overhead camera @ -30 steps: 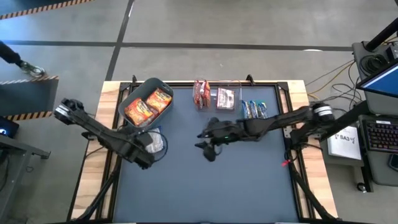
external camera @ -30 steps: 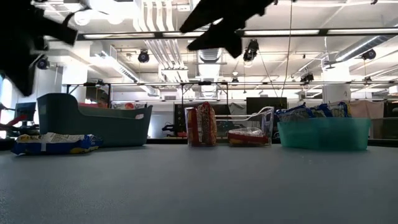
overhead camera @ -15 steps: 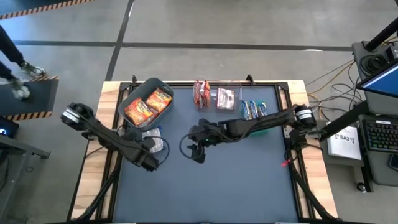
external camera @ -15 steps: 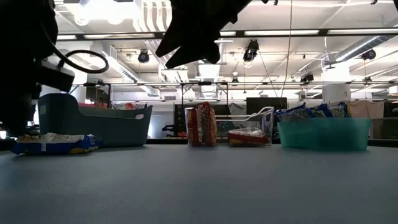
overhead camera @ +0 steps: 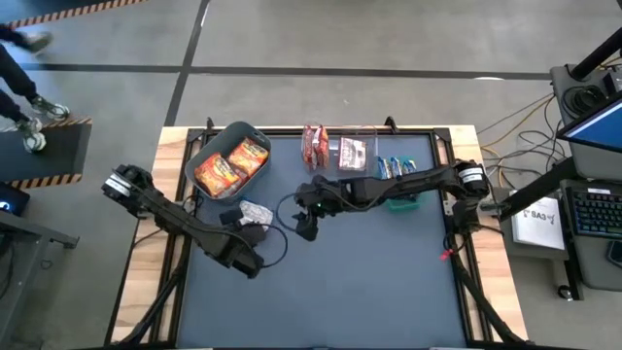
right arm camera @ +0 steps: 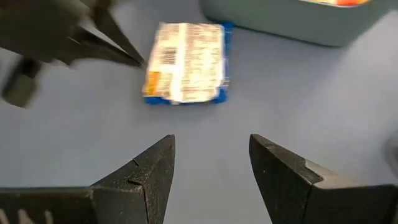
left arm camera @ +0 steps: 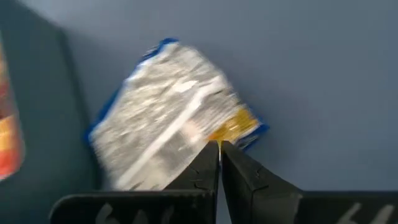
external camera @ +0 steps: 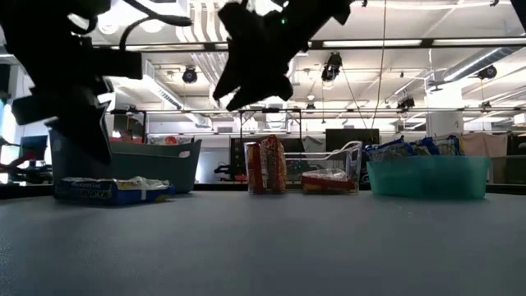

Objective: Sort Maruchan noodles
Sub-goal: Put the blue noodle pack into the transparent bin

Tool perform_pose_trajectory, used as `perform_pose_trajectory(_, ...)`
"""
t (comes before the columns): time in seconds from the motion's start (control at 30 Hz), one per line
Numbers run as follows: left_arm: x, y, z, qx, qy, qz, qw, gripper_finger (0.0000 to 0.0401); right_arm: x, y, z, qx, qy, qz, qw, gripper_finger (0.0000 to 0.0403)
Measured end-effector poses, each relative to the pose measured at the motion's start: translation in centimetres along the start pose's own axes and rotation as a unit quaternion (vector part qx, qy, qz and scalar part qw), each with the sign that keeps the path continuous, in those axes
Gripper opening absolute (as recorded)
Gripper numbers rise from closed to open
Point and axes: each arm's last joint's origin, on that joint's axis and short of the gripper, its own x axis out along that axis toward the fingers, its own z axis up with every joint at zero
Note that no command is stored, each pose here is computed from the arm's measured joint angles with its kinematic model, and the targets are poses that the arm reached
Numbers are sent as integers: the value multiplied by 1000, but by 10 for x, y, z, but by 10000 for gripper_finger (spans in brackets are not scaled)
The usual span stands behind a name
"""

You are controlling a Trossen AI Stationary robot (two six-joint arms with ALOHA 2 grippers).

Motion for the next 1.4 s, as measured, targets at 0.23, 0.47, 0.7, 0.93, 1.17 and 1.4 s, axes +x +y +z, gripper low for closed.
perform_pose_trajectory(0.23,-32,15,-9,9,-34,35,999,0,19,-29,3,10,-3,-22,1000,194)
perform_pose_trajectory(0.47,-76,42,-15,-10,-180,12,983,0,42,-44,4,17,-29,14,999,194)
perform_pose_trajectory(0.7,-104,78,-19,-47,-307,36,950,0,83,-52,15,-25,-62,64,996,194)
perform_pose_trajectory(0.93,-114,97,-19,-71,-400,104,908,0,132,-51,30,-22,-69,53,996,194)
perform_pose_trajectory(1.17,-113,100,-21,-53,-406,123,904,0,166,-57,30,-23,-21,27,999,194)
perform_pose_trajectory(1.4,-105,96,-24,-50,-397,120,909,0,179,-56,28,-17,-19,63,998,193)
